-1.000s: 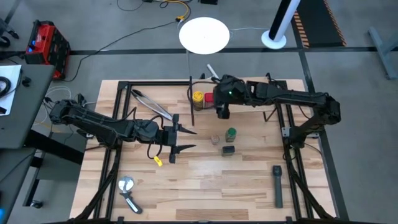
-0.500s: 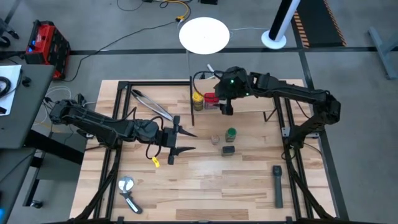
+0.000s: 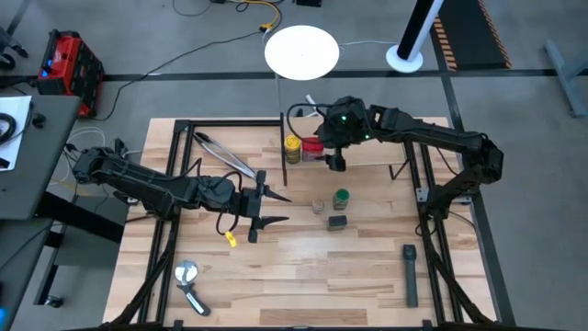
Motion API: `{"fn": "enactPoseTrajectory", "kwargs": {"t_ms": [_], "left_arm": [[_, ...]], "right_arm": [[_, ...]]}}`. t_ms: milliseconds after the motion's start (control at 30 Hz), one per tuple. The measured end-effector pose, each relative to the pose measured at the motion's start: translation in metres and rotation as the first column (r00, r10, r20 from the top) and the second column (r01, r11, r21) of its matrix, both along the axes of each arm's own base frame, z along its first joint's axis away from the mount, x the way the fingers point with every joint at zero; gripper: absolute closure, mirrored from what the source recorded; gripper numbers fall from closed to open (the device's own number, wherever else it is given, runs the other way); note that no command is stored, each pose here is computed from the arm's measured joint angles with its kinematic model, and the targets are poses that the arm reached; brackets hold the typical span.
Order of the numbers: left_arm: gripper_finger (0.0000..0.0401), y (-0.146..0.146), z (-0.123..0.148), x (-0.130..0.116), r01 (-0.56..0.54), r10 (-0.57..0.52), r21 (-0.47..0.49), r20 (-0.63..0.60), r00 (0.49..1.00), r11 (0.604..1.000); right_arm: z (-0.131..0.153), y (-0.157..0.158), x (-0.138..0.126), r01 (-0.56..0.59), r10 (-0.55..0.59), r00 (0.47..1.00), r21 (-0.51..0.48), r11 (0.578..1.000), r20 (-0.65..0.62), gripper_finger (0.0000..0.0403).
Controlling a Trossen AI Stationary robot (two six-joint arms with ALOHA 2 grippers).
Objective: Shelf spices
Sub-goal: Remove the red seasoning can from the shelf
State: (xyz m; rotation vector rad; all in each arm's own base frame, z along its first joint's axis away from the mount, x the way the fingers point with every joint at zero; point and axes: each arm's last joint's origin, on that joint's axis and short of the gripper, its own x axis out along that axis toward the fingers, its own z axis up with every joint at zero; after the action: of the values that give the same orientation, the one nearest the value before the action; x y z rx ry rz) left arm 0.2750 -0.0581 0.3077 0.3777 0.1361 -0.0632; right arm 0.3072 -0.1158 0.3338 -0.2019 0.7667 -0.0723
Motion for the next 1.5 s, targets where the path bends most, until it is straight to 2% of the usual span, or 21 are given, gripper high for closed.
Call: {"fn": "enactPoseTrajectory", "kwargs": {"t_ms": [167,1033,1267,1500], "left_arm": [[0.0200,0.000,-0.001,0.000,-0.007,0.006,-0.047,-0.009,1.000,0.999],[0.0200,0.000,-0.001,0.000,-0.015,0.014,-0.104,-0.010,1.000,0.994],[0.0200,0.000,0.000,0.000,-0.018,0.017,-0.122,-0.010,1.000,0.992],[0.0200,0.000,0.001,0.000,-0.016,0.017,-0.127,0.008,1.000,0.992]], "right_arm": [[0.001,-0.001,0.001,-0.023,0.023,1.000,-0.037,0.999,0.013,0.0024],[0.001,-0.003,0.000,0.007,-0.007,1.000,-0.012,1.000,0.019,0.0024],[0.003,-0.011,-0.001,0.052,-0.053,0.998,0.006,0.999,0.046,0.0024],[-0.015,-0.009,-0.002,0.067,-0.067,0.998,0.028,0.997,0.000,0.0024]]}}
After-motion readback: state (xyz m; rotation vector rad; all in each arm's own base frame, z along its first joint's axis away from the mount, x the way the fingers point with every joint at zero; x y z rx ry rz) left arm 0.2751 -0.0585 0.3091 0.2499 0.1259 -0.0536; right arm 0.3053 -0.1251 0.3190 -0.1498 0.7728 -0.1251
